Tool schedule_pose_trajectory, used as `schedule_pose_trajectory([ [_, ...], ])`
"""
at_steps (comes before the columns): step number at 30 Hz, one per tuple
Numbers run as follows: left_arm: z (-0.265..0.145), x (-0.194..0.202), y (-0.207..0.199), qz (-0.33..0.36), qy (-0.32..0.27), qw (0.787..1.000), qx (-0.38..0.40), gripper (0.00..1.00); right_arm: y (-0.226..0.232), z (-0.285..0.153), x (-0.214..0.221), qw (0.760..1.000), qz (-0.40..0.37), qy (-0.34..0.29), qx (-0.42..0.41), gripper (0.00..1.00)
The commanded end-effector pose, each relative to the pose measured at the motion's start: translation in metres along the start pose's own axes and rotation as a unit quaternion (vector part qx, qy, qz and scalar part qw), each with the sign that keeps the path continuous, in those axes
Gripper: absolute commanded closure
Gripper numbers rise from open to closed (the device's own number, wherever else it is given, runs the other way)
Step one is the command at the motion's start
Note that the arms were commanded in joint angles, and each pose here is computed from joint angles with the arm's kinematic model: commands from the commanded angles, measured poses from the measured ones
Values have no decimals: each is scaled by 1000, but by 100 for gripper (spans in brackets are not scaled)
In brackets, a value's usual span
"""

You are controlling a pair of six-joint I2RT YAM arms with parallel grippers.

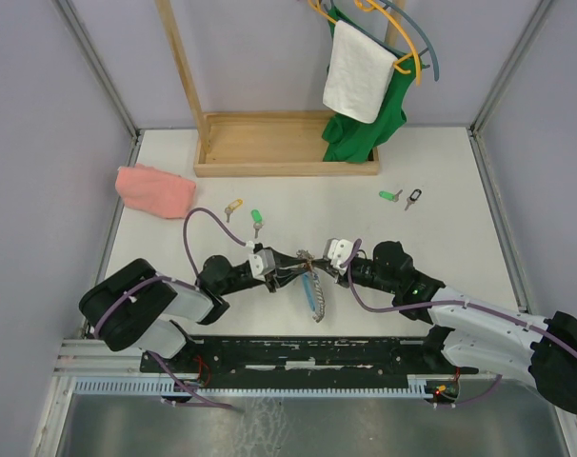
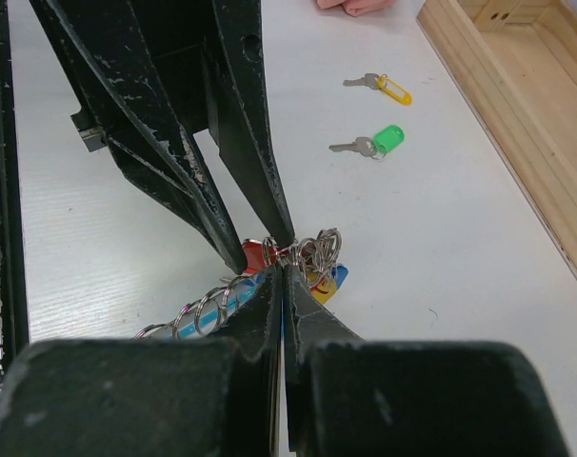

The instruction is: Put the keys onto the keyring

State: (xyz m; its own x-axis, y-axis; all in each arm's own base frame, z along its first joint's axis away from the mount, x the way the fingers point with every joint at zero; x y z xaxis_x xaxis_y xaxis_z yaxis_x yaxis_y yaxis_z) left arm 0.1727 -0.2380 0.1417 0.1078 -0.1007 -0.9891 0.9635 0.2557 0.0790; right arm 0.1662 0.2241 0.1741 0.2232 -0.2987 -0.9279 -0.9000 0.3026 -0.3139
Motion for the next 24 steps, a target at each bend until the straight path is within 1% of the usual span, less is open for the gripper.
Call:
schedule_pose_trajectory([
  [1,9,-19,7,43,-45,998,3,69,-8,2,-29,998,-13,-69,8,99],
  [4,9,-18,6,41,-44,998,6,74,-8,3,-30,997,-14,-69,6,99],
  [6,9,-18,6,40,-43,998,7,81,-8,2,-30,998,-14,-67,5,99],
  [9,8,-18,5,43,-41,998,10,95,-9,2,-30,998,-18,-57,3,99],
  [10,7,-18,5,45,-38,998,10,97,-9,1,-29,999,-21,-49,0,99],
  [12,7,-19,6,50,-30,998,9,97,-9,-1,-29,999,-28,-30,-9,98],
  [14,8,-21,9,58,-7,998,9,97,-10,-4,-29,999,-37,-2,-21,87],
  [15,9,-21,11,59,12,998,6,97,-9,-8,-26,998,-41,23,-29,82],
  [16,8,-16,12,51,46,998,2,97,-10,-11,-27,997,-48,39,-35,77],
  [18,6,-19,15,52,86,995,-7,97,-14,-16,-32,995,-66,64,-42,69],
  [21,4,-29,14,64,123,990,-19,97,-17,-24,-36,989,-89,99,-62,60],
  [24,5,-38,9,77,161,984,-26,97,-22,-29,-43,985,-100,117,-74,54],
])
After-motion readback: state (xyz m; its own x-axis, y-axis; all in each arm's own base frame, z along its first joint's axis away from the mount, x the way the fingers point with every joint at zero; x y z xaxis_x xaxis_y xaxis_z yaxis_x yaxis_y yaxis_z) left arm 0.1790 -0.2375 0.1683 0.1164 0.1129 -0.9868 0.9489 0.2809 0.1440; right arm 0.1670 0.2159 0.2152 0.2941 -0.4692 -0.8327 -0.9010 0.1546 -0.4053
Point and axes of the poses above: each gripper's point midway between its finger pads, its own z axis out along the fingers, its own y axis along the line the jaws close on, x = y × z, the point moved 7 cm from there along -z, back along the fingers, and after that the axes turned 3 degrees about -z, right-handed, at the moved point
